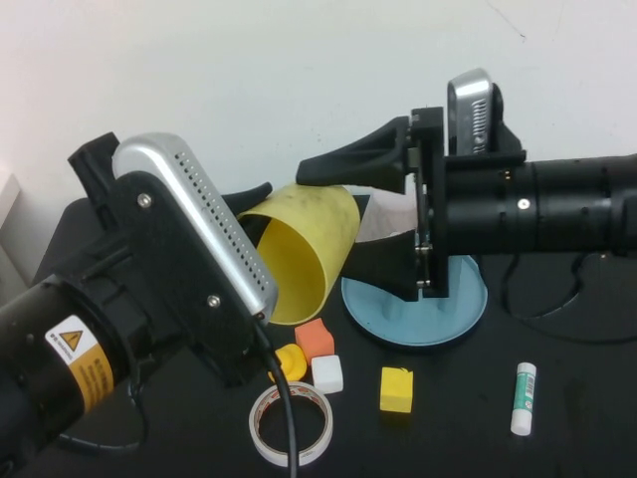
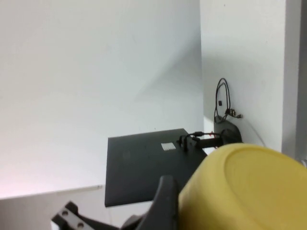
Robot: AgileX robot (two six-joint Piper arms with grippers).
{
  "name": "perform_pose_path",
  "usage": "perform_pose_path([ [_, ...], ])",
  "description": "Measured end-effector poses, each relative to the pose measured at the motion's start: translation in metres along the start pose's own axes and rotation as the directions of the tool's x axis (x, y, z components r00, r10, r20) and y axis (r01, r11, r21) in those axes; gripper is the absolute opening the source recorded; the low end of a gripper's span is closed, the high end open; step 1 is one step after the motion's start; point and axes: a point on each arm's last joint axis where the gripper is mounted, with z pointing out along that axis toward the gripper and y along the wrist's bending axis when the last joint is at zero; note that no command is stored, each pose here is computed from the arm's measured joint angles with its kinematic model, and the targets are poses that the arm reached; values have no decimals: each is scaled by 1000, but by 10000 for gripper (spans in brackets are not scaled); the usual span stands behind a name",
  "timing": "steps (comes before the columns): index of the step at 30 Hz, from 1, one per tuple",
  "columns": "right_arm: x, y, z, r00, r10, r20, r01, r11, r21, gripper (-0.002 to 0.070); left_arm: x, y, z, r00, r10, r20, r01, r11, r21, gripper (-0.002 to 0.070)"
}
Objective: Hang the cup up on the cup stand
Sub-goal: Adjust the cup with two arms
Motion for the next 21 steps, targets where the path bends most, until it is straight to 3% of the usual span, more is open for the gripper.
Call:
perform_pose_path([
  [14, 6, 3, 14, 1000, 1, -8, -1, 1000, 18, 690, 5, -6, 10, 999, 10, -33, -9, 1000, 18, 6],
  [18, 4, 1, 14, 1000, -2, 9, 2, 999, 34, 606, 8, -9, 15, 998, 21, -60, -20, 1000, 17, 6],
  [21, 3, 0, 15, 1000, -9, 19, 9, 999, 40, 606, 11, -9, 18, 996, 24, -82, -24, 1000, 1, 6],
])
